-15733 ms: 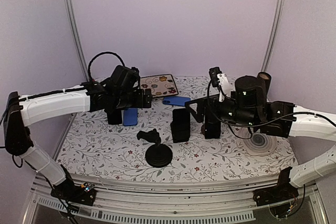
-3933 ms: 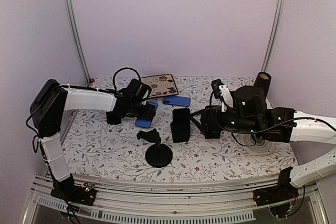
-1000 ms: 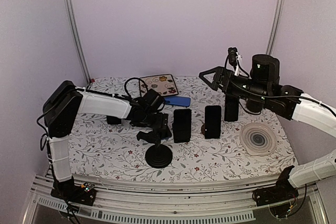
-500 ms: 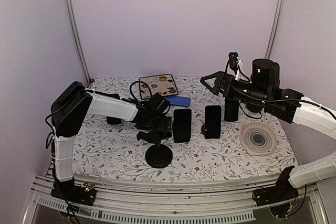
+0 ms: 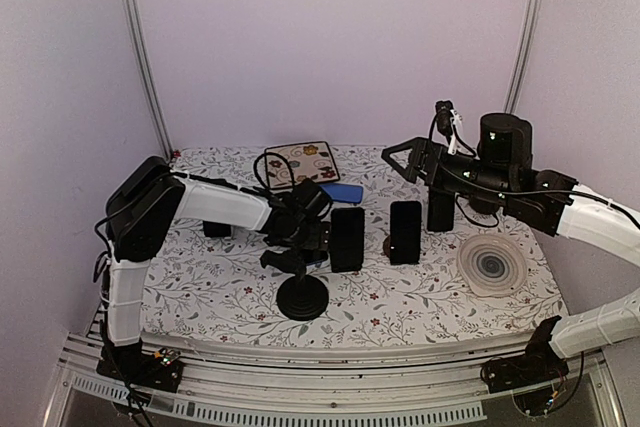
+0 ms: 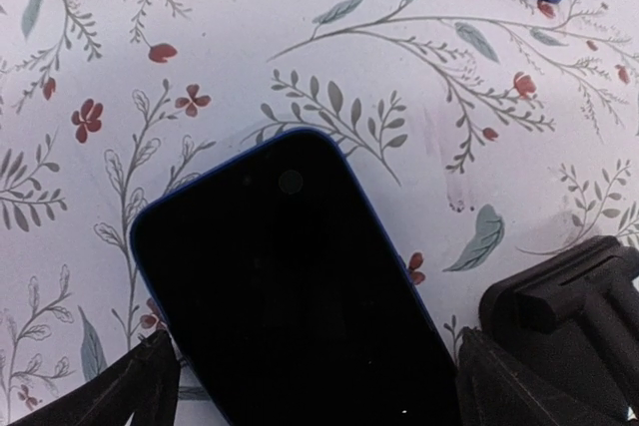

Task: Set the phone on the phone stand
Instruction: Adjust the phone at the center of the board, then pick up the phone from the center of the board, then pass from the left arm to the right

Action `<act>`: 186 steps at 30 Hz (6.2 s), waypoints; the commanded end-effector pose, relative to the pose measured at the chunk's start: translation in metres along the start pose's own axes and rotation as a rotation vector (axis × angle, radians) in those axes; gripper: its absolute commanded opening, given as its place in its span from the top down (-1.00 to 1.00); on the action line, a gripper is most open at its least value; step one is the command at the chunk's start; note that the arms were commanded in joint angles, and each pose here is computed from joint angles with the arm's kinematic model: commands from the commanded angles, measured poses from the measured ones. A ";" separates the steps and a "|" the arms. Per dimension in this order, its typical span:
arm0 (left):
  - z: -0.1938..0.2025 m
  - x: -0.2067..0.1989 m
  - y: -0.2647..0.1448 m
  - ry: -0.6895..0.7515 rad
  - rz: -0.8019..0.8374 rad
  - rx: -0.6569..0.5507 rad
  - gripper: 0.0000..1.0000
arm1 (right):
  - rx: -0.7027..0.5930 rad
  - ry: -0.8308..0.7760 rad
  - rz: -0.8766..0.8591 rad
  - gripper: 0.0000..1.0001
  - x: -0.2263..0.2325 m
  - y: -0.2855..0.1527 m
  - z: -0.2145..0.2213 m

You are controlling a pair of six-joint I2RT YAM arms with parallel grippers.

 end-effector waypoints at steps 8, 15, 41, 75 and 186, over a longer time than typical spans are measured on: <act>0.025 0.042 0.007 0.072 -0.110 0.112 -0.93 | -0.006 0.008 -0.009 -0.89 -0.002 -0.003 0.003; 0.013 0.058 -0.002 0.066 -0.030 0.100 -0.83 | 0.010 0.008 -0.016 -0.89 -0.004 -0.001 0.008; 0.021 0.067 -0.009 -0.038 0.010 0.104 -0.93 | 0.079 -0.038 -0.021 -0.93 -0.011 0.000 0.023; 0.037 0.067 -0.005 -0.013 0.012 0.125 -0.93 | 0.080 -0.061 0.001 -0.96 -0.018 0.034 0.024; -0.039 0.059 -0.091 0.157 0.111 -0.273 -0.08 | 0.208 -0.020 -0.082 -0.98 -0.012 0.159 0.009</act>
Point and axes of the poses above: each gripper's point midway between its finger pads, its own y axis out along the fingers, its own x axis along the line the jaws close on, z = x × y, the point moved 10 cm from there along -y, back along the fingers
